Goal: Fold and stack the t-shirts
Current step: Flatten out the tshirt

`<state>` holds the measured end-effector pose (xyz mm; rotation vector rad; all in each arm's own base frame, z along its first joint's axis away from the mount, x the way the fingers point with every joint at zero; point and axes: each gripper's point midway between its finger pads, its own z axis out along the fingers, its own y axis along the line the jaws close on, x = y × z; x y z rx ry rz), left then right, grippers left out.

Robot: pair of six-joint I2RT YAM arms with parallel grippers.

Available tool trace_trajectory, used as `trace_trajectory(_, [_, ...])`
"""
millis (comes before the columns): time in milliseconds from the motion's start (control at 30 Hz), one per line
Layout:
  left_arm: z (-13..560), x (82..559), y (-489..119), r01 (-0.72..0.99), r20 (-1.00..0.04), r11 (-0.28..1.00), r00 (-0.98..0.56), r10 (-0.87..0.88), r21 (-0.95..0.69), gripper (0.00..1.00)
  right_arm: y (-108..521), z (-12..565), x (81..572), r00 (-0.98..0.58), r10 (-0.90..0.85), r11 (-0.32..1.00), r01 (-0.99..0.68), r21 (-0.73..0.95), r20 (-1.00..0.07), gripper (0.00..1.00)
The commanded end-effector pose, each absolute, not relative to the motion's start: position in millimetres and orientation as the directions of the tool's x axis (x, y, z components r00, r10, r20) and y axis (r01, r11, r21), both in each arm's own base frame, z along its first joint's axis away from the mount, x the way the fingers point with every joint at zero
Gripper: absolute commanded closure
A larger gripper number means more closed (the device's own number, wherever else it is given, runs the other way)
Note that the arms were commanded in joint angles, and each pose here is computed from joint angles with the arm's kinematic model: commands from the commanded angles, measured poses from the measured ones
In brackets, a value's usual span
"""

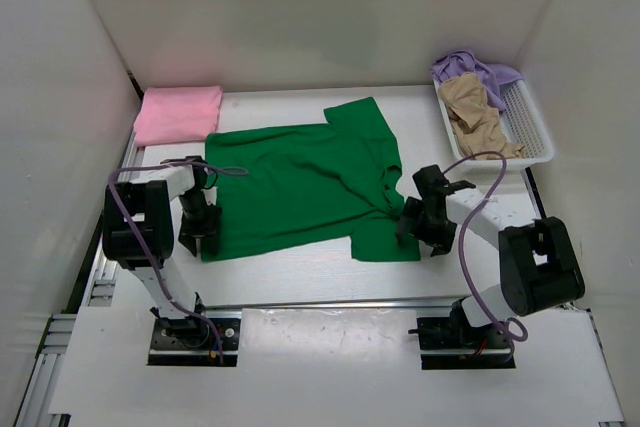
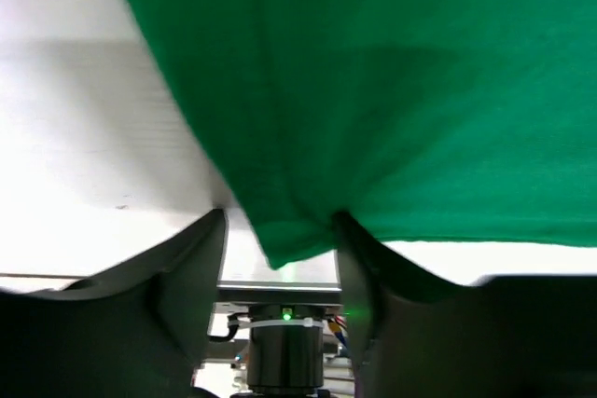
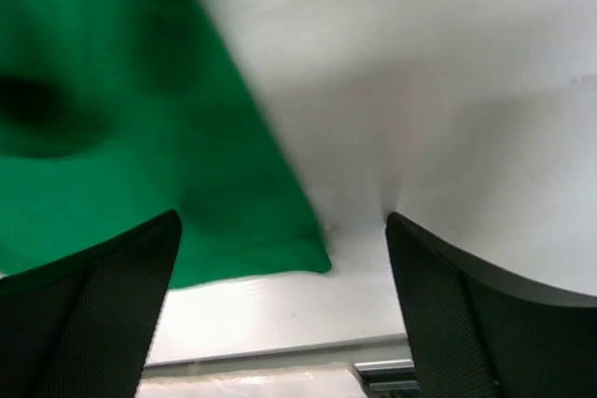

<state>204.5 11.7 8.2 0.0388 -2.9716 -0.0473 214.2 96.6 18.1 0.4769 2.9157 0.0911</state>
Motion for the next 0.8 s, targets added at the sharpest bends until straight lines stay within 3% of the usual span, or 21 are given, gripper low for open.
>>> trace_trajectory(0, [-2.7,223.6,15.9,-0.021,0.113,0.998,-0.993,-0.027,0.055,0.42,106.0,2.1,219.8,-0.912,0.378,0.919,0.350,0.182,-0.156,0.10])
trace_trajectory(133, [-1.5,227.2,12.2,-0.024,0.104,0.999,-0.994,-0.027,0.034,0.62,124.5,-5.5,210.0,-0.939,0.334,0.923,0.307,0.231,-0.088,0.41])
trace_trajectory(167, [0.6,228.0,12.2,-0.024,0.105,0.999,-0.994,-0.027,0.034,0.75,129.6,-4.9,207.3,-0.944,0.319,0.925,0.292,0.242,-0.079,0.47])
trace_trajectory(200, [2.8,229.2,10.4,-0.025,0.095,0.999,-0.995,-0.027,0.023,0.81,136.4,-4.3,203.0,-0.956,0.286,0.932,0.260,0.251,-0.073,0.55])
trace_trajectory(233, [2.8,229.3,8.8,-0.026,0.094,1.000,-0.995,-0.027,0.014,0.88,140.8,-3.5,203.7,-0.958,0.276,0.932,0.247,0.265,-0.077,0.78])
trace_trajectory(300, [5.3,228.1,6.1,-0.028,0.094,1.000,-0.995,-0.027,-0.001,0.90,140.9,-2.7,207.1,-0.955,0.286,0.926,0.254,0.280,-0.079,1.00])
trace_trajectory(400, [35.3,275.2,5.4,-0.028,-0.006,1.000,-1.000,-0.028,-0.012,0.90,147.1,31.4,263.1,-0.921,0.367,0.863,0.285,0.417,-0.130,1.00])
trace_trajectory(433, [43.4,294.2,7.8,-0.028,-0.026,1.000,-0.999,-0.028,-0.002,0.90,142.3,75.4,318.7,-0.874,0.428,0.823,0.273,0.497,-0.228,1.00])
trace_trajectory(467, [58.9,317.7,10.1,-0.028,-0.071,1.000,-0.997,-0.028,0.008,0.90,139.1,96.7,348.0,-0.853,0.455,0.803,0.269,0.532,-0.255,1.00])
trace_trajectory(500, [115.0,372.4,11.6,-0.029,-0.226,1.000,-0.974,-0.027,0.007,0.90,137.2,129.9,378.9,-0.826,0.484,0.773,0.248,0.583,-0.291,1.00])
trace_trajectory(567, [151.4,431.1,19.1,-0.041,-0.333,0.998,-0.943,-0.026,0.039,0.90,113.1,175.9,434.4,-0.773,0.551,0.742,0.281,0.608,-0.316,1.00])
trace_trajectory(600, [241.7,483.0,21.0,-0.059,-0.584,0.997,-0.812,-0.015,0.056,0.90,106.4,282.5,483.6,-0.661,0.571,0.729,0.136,0.670,-0.487,1.00])
trace_trajectory(667, [303.0,515.3,31.2,-0.150,-0.751,0.978,-0.661,0.009,0.144,0.90,88.5,338.3,517.1,-0.590,0.630,0.684,0.113,0.721,-0.505,1.00])
trace_trajectory(733, [321.1,522.1,31.9,-0.209,-0.823,0.963,-0.568,0.023,0.171,0.90,70.8,432.3,523.7,-0.438,0.697,0.627,-0.012,0.779,-0.567,1.00])
trace_trajectory(767, [396.2,519.7,26.7,-0.243,-0.946,0.965,-0.324,0.017,0.101,0.90,66.0,458.2,521.2,-0.383,0.715,0.612,-0.061,0.789,-0.585,1.00])
